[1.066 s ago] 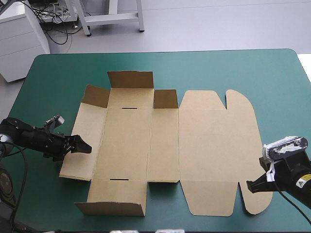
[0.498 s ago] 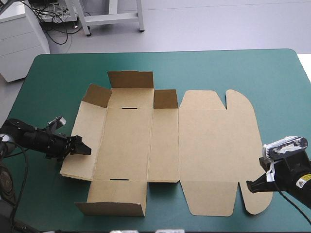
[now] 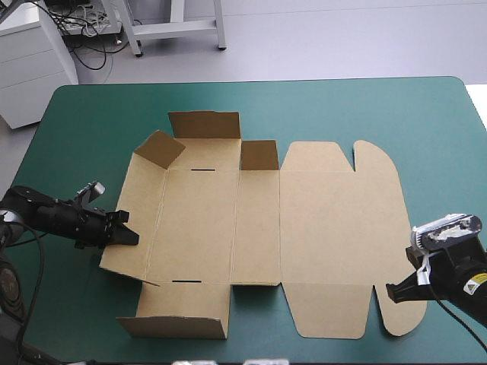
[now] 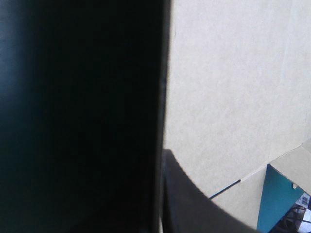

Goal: Fold the box

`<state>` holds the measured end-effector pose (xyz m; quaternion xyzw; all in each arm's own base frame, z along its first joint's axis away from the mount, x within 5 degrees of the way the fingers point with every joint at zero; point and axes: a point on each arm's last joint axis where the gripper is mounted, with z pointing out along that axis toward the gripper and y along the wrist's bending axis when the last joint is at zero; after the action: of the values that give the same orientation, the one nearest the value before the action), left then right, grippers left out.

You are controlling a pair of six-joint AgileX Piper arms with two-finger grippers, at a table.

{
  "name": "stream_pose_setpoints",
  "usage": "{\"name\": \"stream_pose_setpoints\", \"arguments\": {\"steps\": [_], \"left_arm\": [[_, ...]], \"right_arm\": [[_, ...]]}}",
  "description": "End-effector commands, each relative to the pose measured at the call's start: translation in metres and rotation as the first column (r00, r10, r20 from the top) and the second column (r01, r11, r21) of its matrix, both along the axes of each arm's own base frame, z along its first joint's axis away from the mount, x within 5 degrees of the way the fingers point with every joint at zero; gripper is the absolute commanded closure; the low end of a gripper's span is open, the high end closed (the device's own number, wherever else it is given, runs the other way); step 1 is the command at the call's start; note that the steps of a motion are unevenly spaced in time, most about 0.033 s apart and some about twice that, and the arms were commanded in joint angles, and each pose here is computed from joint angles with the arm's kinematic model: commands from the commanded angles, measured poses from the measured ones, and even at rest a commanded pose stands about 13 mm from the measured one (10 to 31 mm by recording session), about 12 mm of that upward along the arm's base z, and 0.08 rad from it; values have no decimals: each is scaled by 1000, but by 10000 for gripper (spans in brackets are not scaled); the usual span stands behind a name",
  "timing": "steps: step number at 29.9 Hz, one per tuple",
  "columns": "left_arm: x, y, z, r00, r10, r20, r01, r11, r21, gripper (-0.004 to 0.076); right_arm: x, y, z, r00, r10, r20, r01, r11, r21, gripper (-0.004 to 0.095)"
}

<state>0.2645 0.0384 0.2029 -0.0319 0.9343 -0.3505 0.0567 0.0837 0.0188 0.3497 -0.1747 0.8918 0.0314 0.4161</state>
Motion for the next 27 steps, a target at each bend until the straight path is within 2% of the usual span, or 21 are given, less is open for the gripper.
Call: {"name": "stream_pose_setpoints", "arguments": {"steps": [1,8,16,21,24,27], "left_arm": [[-4,-13,17,998,-58,12,59,995,-75,756],[6,-41,23,976,-200,84,202,979,-23,756],[37,-63,68,916,-345,204,304,930,208,756],[54,-83,109,839,-448,309,330,870,366,756],[62,-95,134,785,-499,368,303,827,474,756],[65,-111,159,700,-581,416,285,761,583,756]], "right_arm": [[2,0,10,998,-6,62,5,1000,10,931],[2,0,9,999,-5,54,4,1000,7,931],[1,0,9,999,-3,48,3,1000,7,931],[1,0,9,999,-3,48,3,1000,7,931],[1,0,9,999,-3,50,3,1000,7,931],[1,0,9,999,-4,51,3,1000,7,931]]}}
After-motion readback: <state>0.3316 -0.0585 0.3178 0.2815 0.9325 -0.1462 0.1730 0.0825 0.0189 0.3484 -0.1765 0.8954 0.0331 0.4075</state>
